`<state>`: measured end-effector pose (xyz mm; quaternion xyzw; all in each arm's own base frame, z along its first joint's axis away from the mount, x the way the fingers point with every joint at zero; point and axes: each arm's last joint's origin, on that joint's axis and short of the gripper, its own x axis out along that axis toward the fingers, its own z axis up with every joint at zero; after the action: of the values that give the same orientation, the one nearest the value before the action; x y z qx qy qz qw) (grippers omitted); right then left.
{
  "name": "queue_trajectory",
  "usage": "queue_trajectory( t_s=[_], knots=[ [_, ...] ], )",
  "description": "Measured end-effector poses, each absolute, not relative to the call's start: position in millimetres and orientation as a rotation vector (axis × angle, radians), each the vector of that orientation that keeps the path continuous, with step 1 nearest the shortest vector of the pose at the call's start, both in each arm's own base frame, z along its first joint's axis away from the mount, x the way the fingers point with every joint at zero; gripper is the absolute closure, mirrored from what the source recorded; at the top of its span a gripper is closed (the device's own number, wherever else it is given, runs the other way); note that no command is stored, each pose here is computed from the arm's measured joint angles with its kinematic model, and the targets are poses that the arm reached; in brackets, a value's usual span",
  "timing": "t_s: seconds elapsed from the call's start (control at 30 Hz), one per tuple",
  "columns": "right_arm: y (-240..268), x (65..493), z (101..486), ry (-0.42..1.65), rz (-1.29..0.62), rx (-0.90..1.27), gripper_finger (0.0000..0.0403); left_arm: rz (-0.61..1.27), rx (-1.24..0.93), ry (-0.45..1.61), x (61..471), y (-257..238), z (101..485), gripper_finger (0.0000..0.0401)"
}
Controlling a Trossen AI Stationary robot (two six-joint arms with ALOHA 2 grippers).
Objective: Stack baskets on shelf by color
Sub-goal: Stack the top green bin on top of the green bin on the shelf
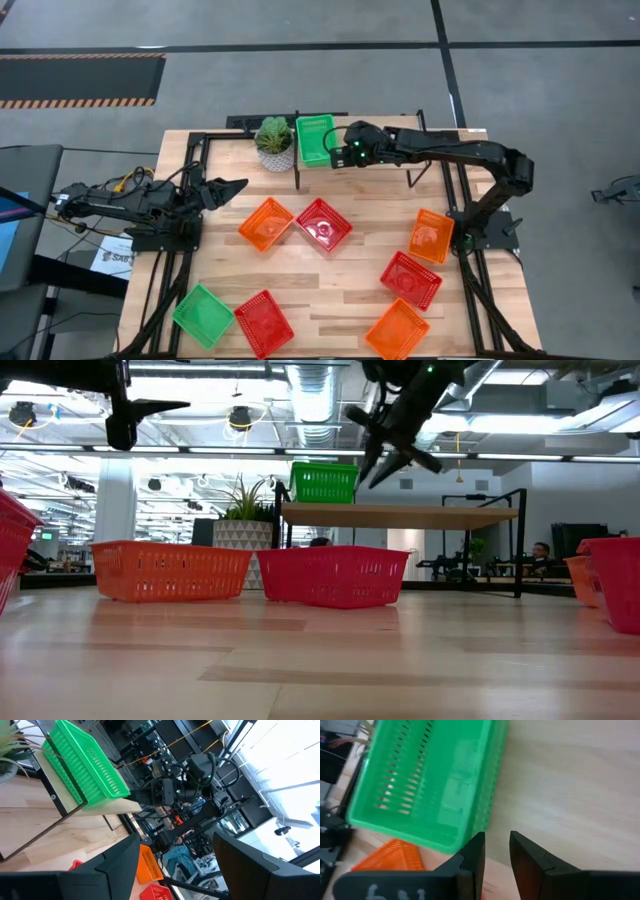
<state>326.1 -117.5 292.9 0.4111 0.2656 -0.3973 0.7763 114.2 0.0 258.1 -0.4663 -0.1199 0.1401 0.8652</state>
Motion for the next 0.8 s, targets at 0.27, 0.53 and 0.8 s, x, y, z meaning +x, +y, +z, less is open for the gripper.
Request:
queue_trajectory(
  t_s=[0.27,0.53,0.8],
  knots=[
    [-117.9,330.5,291.3,0.562,-0.835,0.9,0.0295,0.292,-0.992,-0.254,114.2,0.0,258.2,0.0161],
    [-118.5,333.6,294.1,0.536,-0.794,0.882,0.0295,0.291,-0.992,-0.255,114.2,0.0,258.3,0.0161],
    [-118.9,333.7,294.2,0.553,-0.769,0.853,0.0295,0.292,-0.992,-0.254,114.2,0.0,258.2,0.0161]
  ],
)
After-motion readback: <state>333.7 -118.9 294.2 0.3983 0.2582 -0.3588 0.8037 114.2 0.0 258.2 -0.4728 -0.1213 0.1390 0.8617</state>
